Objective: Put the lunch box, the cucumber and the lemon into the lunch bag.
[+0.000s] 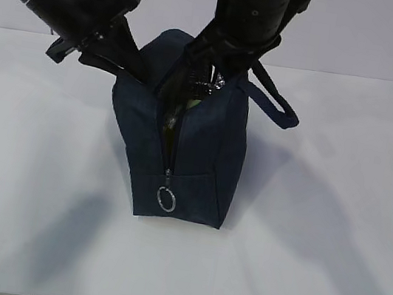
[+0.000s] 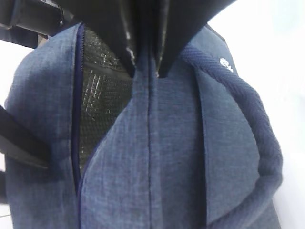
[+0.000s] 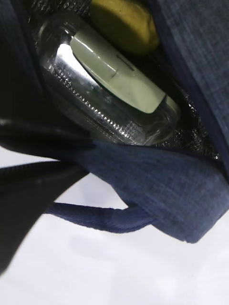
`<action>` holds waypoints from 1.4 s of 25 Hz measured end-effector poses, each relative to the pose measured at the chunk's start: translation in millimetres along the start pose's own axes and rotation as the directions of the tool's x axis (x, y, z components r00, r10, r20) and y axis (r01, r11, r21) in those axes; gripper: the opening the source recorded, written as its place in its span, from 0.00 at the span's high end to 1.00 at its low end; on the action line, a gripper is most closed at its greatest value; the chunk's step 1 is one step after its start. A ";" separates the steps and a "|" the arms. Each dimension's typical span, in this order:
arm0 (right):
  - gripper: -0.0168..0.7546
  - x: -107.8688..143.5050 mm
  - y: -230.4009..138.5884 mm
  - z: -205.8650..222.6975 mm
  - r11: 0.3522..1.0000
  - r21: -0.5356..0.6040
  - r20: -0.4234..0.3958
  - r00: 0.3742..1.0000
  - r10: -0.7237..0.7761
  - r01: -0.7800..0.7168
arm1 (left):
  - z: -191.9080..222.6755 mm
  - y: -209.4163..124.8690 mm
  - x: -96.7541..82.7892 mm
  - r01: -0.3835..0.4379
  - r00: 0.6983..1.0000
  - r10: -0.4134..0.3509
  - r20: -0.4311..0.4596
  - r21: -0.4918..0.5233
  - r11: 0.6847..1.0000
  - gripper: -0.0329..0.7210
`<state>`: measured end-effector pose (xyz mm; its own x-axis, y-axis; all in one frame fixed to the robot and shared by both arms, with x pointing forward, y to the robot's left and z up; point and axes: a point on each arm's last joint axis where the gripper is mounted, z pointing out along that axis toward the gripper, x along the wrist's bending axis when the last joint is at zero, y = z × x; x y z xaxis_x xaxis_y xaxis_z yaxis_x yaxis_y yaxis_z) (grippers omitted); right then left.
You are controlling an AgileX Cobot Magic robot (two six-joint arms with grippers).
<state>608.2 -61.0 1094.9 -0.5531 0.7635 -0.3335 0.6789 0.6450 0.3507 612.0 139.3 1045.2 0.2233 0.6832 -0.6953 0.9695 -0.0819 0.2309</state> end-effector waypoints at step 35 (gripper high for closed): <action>0.39 -30.3 -18.0 -103.3 0.966 -0.218 -0.016 0.990 0.139 -0.139 | -13.2 5.0 -24.3 -0.014 0.993 0.011 0.117 0.022 1.000 0.49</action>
<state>562.9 -92.4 1189.0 -0.4610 0.8460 -0.2679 0.6272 0.5242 0.5760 610.2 131.8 1072.3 0.2443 0.5927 -0.7675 0.9684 -0.1076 0.2251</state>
